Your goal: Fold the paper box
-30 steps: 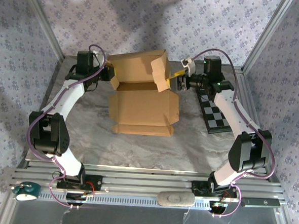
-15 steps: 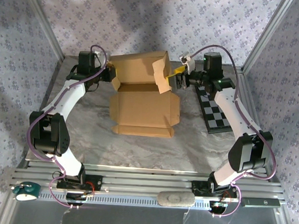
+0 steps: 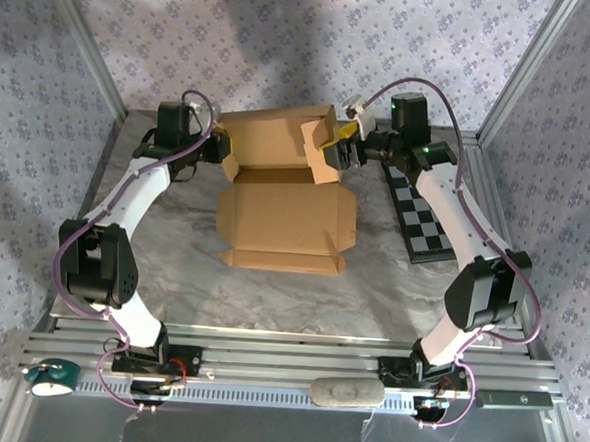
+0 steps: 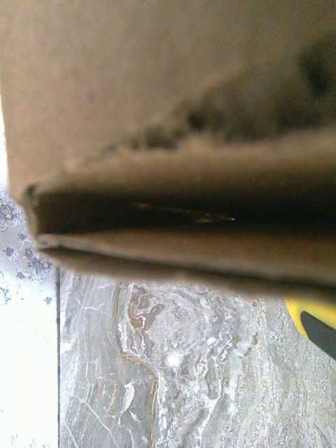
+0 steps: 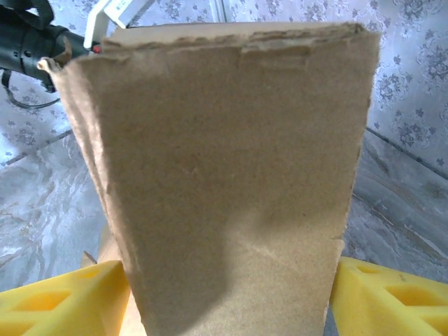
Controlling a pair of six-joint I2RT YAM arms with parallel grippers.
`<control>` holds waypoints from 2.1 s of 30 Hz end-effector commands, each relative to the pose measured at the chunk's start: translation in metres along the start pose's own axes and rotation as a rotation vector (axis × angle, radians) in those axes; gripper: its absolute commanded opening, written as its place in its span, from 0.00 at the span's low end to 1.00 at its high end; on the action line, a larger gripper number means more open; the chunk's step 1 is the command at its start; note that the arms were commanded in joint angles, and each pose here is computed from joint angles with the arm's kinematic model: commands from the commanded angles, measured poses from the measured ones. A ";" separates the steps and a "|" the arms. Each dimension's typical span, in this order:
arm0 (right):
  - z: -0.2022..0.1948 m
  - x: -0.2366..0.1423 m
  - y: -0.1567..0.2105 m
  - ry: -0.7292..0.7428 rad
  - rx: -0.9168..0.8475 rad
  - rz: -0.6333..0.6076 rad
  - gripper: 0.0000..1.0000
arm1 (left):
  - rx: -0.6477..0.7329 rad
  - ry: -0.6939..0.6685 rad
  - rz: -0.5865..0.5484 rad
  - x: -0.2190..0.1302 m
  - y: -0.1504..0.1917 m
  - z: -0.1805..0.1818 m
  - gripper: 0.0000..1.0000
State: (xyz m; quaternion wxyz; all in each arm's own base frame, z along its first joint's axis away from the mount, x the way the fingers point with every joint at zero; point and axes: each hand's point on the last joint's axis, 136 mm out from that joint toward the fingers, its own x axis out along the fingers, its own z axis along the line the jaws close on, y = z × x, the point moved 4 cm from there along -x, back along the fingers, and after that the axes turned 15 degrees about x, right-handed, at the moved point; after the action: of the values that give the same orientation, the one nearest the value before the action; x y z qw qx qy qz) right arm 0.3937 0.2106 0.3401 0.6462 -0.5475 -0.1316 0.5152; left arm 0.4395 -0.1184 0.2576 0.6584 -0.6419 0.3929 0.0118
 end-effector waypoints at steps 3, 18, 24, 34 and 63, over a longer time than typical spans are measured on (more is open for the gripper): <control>0.001 0.007 -0.001 -0.001 -0.022 0.037 0.75 | 0.043 0.027 -0.058 -0.011 -0.021 -0.011 0.00; -0.007 0.018 0.002 0.125 -0.040 0.066 0.64 | 0.042 0.023 -0.058 -0.012 -0.021 -0.012 0.00; -0.014 0.019 0.001 0.265 -0.052 0.041 0.56 | 0.038 0.009 -0.057 -0.014 -0.022 -0.012 0.00; -0.018 0.025 -0.002 0.453 -0.101 0.015 0.37 | 0.035 -0.005 -0.046 -0.015 -0.022 -0.014 0.00; -0.034 0.024 -0.011 0.826 -0.112 -0.035 0.00 | -0.031 -0.117 0.031 -0.024 -0.021 -0.019 0.00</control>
State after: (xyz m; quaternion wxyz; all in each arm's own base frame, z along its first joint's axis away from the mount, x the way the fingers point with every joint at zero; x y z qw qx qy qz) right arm 0.4266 0.2229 0.3300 0.6435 -0.7136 0.0661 0.2688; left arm 0.4347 -0.1208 0.2571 0.6626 -0.6429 0.3743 0.0868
